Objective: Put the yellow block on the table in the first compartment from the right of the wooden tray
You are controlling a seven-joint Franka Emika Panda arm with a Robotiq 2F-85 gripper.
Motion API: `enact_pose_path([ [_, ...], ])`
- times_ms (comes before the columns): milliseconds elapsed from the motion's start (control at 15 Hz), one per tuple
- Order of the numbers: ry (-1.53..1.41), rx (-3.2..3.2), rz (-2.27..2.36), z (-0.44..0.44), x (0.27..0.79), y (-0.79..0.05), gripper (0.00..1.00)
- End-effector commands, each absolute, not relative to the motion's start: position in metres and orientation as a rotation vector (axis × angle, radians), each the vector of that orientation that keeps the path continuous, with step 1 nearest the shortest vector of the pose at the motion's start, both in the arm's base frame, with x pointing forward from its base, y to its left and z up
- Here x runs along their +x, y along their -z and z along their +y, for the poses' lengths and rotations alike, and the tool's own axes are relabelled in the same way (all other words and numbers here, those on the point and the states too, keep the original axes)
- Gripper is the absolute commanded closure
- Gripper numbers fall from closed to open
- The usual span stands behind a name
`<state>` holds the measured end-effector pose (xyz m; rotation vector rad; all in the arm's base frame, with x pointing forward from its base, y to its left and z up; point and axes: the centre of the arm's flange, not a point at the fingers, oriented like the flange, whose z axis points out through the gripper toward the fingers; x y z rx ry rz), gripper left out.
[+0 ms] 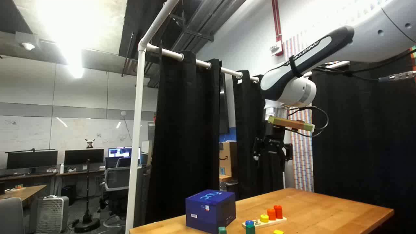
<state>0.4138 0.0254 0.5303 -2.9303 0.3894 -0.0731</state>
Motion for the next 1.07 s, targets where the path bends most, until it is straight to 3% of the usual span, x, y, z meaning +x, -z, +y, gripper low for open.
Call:
enact_pose_path([
  [0, 0.081, -2.929, 0.389, 0.025, 0.414, -0.533, 0.00],
  [533, 0.104, -2.931, 0.375, 0.025, 0.414, -0.540, 0.00],
  [1000, 0.048, -3.122, 0.102, 0.010, 0.429, -0.502, 0.00],
])
